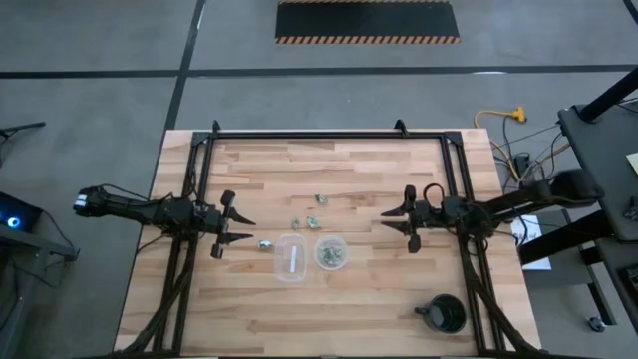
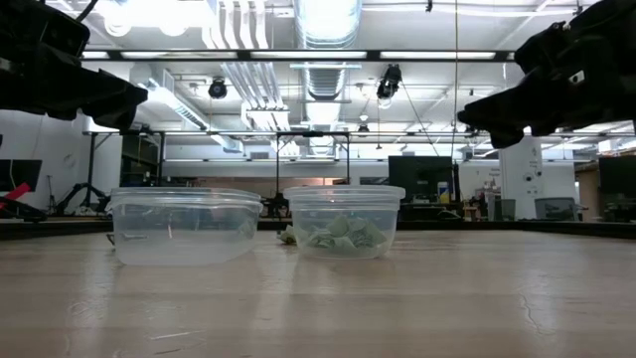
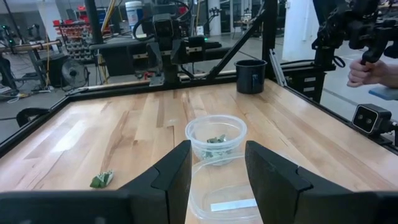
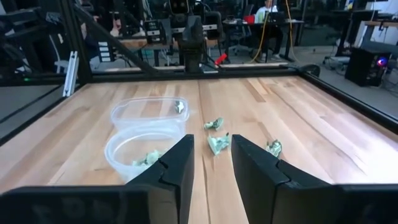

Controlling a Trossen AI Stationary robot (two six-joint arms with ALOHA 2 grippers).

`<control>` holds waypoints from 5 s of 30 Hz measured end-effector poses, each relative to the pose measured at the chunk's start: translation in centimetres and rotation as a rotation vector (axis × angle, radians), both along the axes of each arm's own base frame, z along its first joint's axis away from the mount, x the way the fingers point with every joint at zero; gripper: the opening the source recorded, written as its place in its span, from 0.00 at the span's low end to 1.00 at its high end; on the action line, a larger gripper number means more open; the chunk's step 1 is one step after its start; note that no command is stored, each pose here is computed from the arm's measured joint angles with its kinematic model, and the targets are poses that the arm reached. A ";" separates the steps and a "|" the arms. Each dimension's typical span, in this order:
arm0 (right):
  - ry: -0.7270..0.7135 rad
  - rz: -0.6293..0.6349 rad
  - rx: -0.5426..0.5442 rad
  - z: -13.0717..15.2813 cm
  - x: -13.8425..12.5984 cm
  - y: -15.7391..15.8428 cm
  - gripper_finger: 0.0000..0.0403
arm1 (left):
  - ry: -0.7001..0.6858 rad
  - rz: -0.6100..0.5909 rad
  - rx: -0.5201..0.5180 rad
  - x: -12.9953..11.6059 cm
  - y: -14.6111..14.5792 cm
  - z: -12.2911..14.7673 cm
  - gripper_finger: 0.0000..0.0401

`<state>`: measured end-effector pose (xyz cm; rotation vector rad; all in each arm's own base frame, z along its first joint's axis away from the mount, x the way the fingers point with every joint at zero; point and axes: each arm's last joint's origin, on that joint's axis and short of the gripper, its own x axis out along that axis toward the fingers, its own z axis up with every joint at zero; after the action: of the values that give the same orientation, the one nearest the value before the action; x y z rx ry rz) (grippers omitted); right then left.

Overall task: Pick and place items into bin
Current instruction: Put the stevia packet into the left transparent bin

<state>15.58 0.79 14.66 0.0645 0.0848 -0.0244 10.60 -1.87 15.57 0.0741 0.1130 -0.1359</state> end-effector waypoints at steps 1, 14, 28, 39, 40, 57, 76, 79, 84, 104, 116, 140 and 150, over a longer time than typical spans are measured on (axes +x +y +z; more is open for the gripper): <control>0.005 0.000 0.000 0.1 -0.1 0.0 0.25 | 0.000 0.000 0.000 0.0 0.0 0.0 0.34; 0.051 -0.003 0.027 0.6 -2.2 -0.1 0.24 | 0.000 0.000 0.000 0.0 0.0 0.0 0.34; 0.073 0.006 0.027 0.7 -4.0 -0.2 0.23 | 0.000 0.000 0.000 0.0 0.0 0.0 0.34; 0.053 0.014 0.012 0.8 -4.9 -0.3 0.22 | 0.000 0.000 0.000 0.0 0.0 0.0 0.34; 0.048 0.014 0.011 0.9 -5.0 -0.3 0.22 | 0.000 0.000 0.000 0.0 0.0 0.0 0.34; 0.126 0.019 -0.007 0.2 -4.6 -0.2 0.21 | 0.000 0.000 0.000 0.0 0.0 0.0 0.34; 0.091 0.035 -0.131 0.5 -4.5 -0.2 0.18 | 0.000 0.000 0.000 0.0 0.0 0.0 0.34; 0.107 0.030 -0.094 0.4 -4.5 -0.2 0.19 | 0.000 0.000 0.000 0.0 0.0 0.0 0.34; 0.109 0.023 -0.044 0.4 -4.6 -0.3 0.20 | 0.000 0.000 0.000 0.0 0.0 0.0 0.34; 0.109 0.024 -0.051 0.4 -4.6 -0.3 0.18 | -0.019 0.000 -0.004 0.0 0.0 0.2 0.34; 0.109 0.023 -0.051 0.4 -4.6 -0.3 0.20 | -0.169 0.004 -0.034 0.1 0.0 1.7 0.34; 0.109 0.024 -0.052 0.3 -4.6 -0.2 0.17 | 0.280 0.010 -0.143 4.5 -1.0 4.2 0.34; 0.109 0.023 -0.052 0.3 -4.5 -0.3 0.18 | 0.640 0.067 -0.123 8.3 -1.8 4.1 0.34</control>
<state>11.03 0.54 15.00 0.0107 0.1940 -0.0069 18.93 -3.63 19.68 -0.0990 0.7448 -0.0949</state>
